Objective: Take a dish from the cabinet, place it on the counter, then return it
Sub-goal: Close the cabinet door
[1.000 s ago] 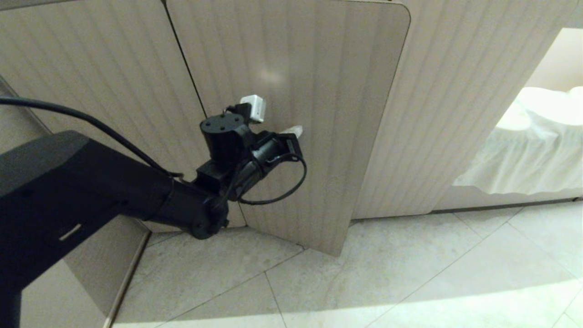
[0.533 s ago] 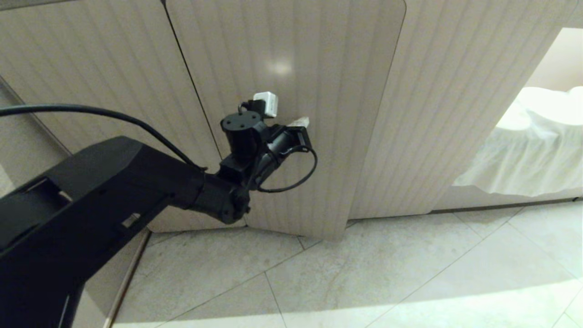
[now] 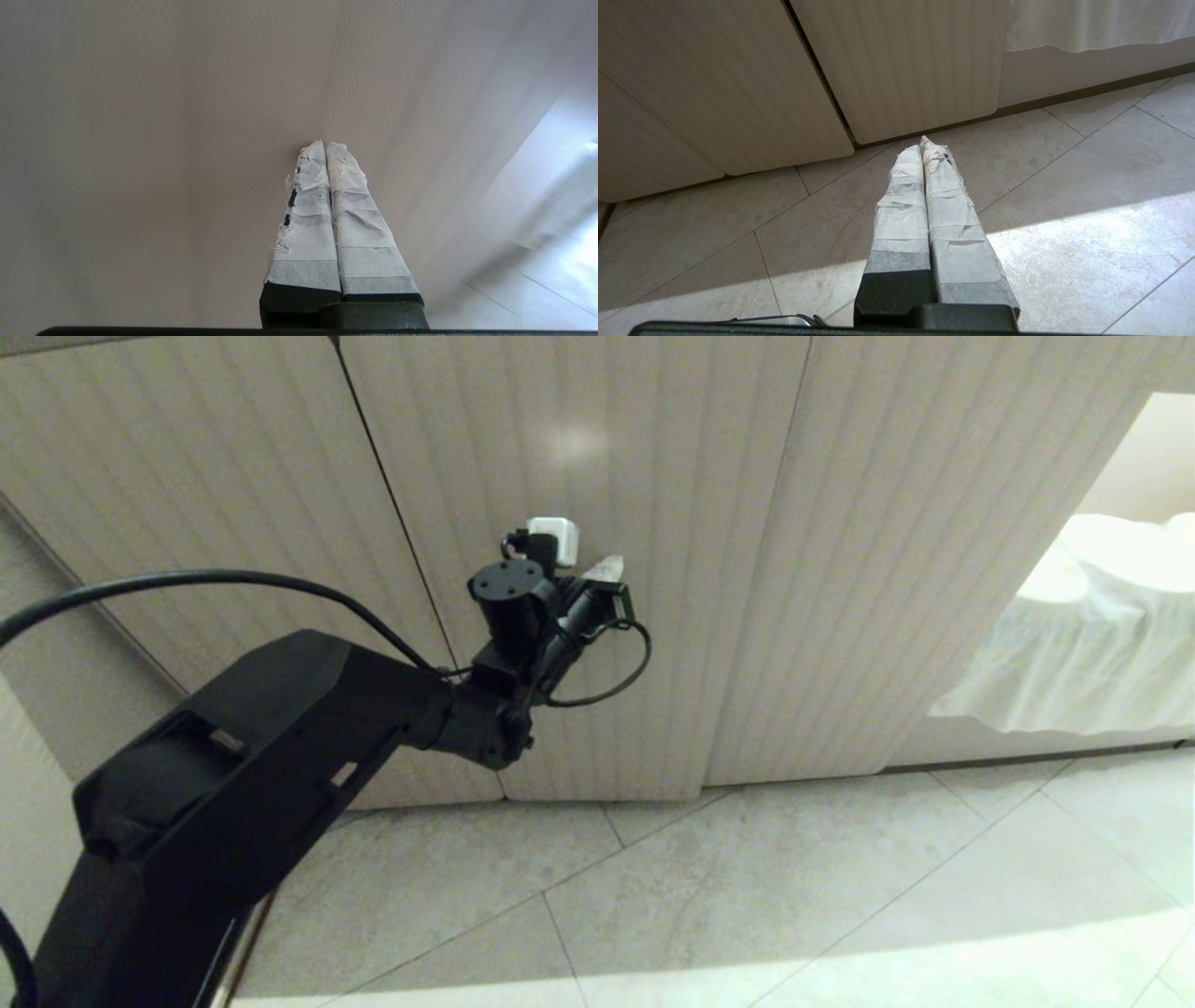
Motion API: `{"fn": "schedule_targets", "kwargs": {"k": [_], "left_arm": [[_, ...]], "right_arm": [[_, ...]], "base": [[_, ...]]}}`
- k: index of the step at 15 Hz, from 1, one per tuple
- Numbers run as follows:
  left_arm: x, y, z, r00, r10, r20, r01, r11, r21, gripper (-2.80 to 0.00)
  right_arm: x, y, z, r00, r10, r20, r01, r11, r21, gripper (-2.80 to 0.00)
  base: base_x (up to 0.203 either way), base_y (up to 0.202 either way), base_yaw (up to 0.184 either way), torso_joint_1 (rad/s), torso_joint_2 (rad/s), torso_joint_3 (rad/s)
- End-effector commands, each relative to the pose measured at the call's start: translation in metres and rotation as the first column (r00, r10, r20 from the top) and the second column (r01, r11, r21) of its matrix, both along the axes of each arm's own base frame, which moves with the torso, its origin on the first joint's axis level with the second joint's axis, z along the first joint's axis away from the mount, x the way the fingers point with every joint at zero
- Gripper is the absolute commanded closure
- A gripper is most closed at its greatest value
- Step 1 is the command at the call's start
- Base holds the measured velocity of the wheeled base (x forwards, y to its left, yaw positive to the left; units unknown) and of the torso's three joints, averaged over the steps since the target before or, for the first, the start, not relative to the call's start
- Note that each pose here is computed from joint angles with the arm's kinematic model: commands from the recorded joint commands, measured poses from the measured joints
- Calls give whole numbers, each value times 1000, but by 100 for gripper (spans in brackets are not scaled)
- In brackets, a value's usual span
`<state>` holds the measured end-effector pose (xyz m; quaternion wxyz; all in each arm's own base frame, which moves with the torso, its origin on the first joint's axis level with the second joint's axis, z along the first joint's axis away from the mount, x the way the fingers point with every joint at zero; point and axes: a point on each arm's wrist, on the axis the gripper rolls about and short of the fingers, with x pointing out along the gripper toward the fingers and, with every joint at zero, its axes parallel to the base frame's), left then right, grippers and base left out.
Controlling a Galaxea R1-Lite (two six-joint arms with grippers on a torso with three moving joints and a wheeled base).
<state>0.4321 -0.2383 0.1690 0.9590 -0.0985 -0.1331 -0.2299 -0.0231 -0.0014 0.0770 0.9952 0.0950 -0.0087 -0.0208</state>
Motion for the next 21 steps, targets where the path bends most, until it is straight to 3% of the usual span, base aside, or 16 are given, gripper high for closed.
{"fn": "schedule_targets", "kwargs": {"k": [1,6,10,16,21], "left_arm": [[6,2,-5,1000,25,3,-25,1000,0,0],[3,11,4,996,78,30,-78,997,-9,0],[-21,25,12,996,93,2,-93,996,5,0],[-95,66,23,992,100,-75,-96,994,53,0],[-151,111,33,987,158,-33,-157,987,18,0]], "right_arm": [[0,0,0,1000,1,-1,-1,1000,1,0],[0,0,0,1000,0,-1,0,1000,2,0],[0,0,0,1000,0,0,0,1000,2,0],[0,0,0,1000,0,-1,0,1000,2,0],[0,0,0,1000,1,-1,-1,1000,1,0]], "base": [[0,0,0,0,0,0],[0,0,0,0,0,0],[0,0,0,0,0,0],[0,0,0,0,0,0],[0,0,0,0,0,0]]}}
